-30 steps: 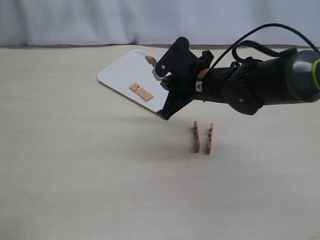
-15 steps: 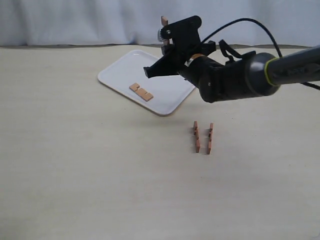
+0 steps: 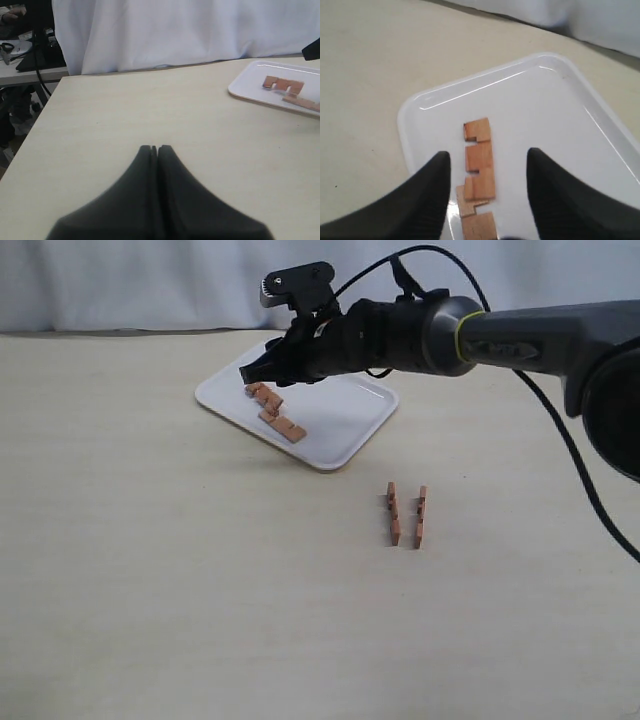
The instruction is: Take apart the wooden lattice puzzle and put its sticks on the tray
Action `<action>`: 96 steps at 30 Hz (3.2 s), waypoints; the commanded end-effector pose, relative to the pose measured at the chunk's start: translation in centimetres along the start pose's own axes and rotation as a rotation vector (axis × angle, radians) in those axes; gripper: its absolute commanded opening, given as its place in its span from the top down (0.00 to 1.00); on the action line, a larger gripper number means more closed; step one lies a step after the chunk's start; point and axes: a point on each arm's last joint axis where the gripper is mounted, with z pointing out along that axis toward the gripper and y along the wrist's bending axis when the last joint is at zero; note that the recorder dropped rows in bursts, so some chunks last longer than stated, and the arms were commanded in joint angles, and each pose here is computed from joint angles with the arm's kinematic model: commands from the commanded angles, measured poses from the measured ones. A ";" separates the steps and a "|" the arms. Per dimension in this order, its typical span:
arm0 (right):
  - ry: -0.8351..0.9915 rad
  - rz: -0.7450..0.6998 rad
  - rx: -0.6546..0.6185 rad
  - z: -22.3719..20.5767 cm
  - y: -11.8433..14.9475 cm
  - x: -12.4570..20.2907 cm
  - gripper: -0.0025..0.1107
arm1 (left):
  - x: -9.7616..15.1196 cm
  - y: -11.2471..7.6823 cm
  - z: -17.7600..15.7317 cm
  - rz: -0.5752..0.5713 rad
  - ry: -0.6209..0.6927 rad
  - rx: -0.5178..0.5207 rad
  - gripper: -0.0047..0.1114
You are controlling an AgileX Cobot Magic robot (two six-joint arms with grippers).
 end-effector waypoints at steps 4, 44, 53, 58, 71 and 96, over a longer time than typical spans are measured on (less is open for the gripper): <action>0.114 -0.044 -0.032 -0.6 0.2 -0.2 0.36 | 0.0 0.0 0.0 0.002 -0.012 -0.002 0.96; 0.731 0.033 0.120 -16.3 -9.2 1.4 0.35 | 0.0 0.0 0.0 0.002 -0.012 -0.002 0.96; 0.703 0.233 0.076 -15.4 -9.0 5.5 0.35 | 0.0 0.0 0.0 0.002 -0.012 -0.002 0.96; 0.669 0.281 0.058 -14.1 -9.0 5.9 0.35 | 0.0 0.0 0.0 0.002 -0.012 -0.002 0.96; 0.766 0.349 0.076 -10.6 -9.5 9.2 0.39 | 0.0 0.0 0.0 0.002 -0.012 -0.002 0.96; 0.876 0.347 0.134 -8.6 -10.2 12.4 0.64 | 0.0 0.0 0.0 0.002 -0.012 -0.002 0.96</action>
